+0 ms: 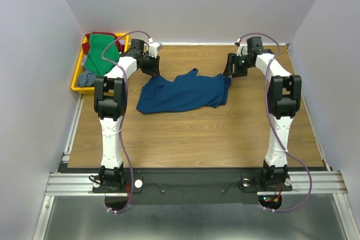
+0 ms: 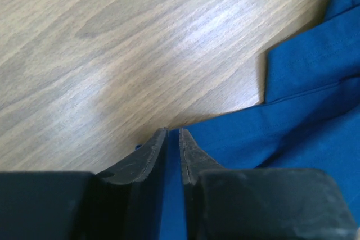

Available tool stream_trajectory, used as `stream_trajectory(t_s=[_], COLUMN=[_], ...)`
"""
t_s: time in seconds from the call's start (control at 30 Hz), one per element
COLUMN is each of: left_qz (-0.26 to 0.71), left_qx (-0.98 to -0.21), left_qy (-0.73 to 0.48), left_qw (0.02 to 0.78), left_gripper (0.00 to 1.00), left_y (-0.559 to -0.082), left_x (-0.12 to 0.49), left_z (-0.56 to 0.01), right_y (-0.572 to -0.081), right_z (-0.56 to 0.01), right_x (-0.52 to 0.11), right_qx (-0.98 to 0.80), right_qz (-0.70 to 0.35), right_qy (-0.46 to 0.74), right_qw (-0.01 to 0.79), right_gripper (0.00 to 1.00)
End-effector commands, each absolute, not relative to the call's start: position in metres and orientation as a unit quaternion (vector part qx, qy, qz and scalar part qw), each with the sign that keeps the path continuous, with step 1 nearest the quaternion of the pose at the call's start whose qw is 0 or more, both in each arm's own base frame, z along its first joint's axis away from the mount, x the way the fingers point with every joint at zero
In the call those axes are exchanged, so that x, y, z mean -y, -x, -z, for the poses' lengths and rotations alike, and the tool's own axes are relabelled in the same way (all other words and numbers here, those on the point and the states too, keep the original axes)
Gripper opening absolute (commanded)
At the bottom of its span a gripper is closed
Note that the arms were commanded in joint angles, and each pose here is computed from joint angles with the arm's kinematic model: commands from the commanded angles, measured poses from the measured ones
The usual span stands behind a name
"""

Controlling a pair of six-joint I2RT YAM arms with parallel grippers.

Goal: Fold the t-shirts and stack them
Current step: Flatten the tshirt out

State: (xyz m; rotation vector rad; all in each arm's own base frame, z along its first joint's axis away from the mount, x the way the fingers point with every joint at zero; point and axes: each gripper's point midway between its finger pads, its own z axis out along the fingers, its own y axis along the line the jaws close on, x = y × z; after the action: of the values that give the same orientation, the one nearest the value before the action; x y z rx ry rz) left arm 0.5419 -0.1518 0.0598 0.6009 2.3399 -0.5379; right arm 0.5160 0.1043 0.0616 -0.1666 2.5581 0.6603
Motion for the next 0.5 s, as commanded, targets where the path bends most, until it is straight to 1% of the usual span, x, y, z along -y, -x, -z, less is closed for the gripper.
stream_trajectory(t_s=[0.0, 0.07, 0.2, 0.33, 0.37, 0.47], left_qz=[0.211, 0.210, 0.207, 0.209, 0.213, 0.219], left_qx=[-0.885, -0.887, -0.890, -0.893, -0.893, -0.893], left_qy=[-0.227, -0.225, -0.222, -0.221, -0.221, -0.221], left_qw=[0.346, 0.345, 0.339, 0.332, 0.329, 0.325], left_gripper=[0.37, 0.41, 0.41, 0.41, 0.41, 0.43], left_y=[-0.538, -0.536, -0.535, -0.535, -0.535, -0.533], left_x=[0.149, 0.145, 0.142, 0.141, 0.142, 0.144], left_z=[-0.083, -0.082, -0.075, -0.070, -0.068, -0.066], right_y=[-0.538, -0.542, -0.545, -0.548, -0.548, -0.547], right_z=[-0.094, -0.091, -0.094, -0.084, -0.082, -0.071], right_x=[-0.121, -0.122, -0.129, -0.134, -0.134, -0.137], right_qx=[-0.914, -0.913, -0.906, -0.905, -0.906, -0.906], right_qz=[-0.290, -0.295, -0.315, -0.330, -0.332, -0.341], right_qy=[0.058, 0.055, 0.060, 0.048, 0.047, 0.042], right_qw=[0.278, 0.277, 0.277, 0.262, 0.260, 0.247], right_gripper=[0.67, 0.65, 0.64, 0.62, 0.61, 0.52])
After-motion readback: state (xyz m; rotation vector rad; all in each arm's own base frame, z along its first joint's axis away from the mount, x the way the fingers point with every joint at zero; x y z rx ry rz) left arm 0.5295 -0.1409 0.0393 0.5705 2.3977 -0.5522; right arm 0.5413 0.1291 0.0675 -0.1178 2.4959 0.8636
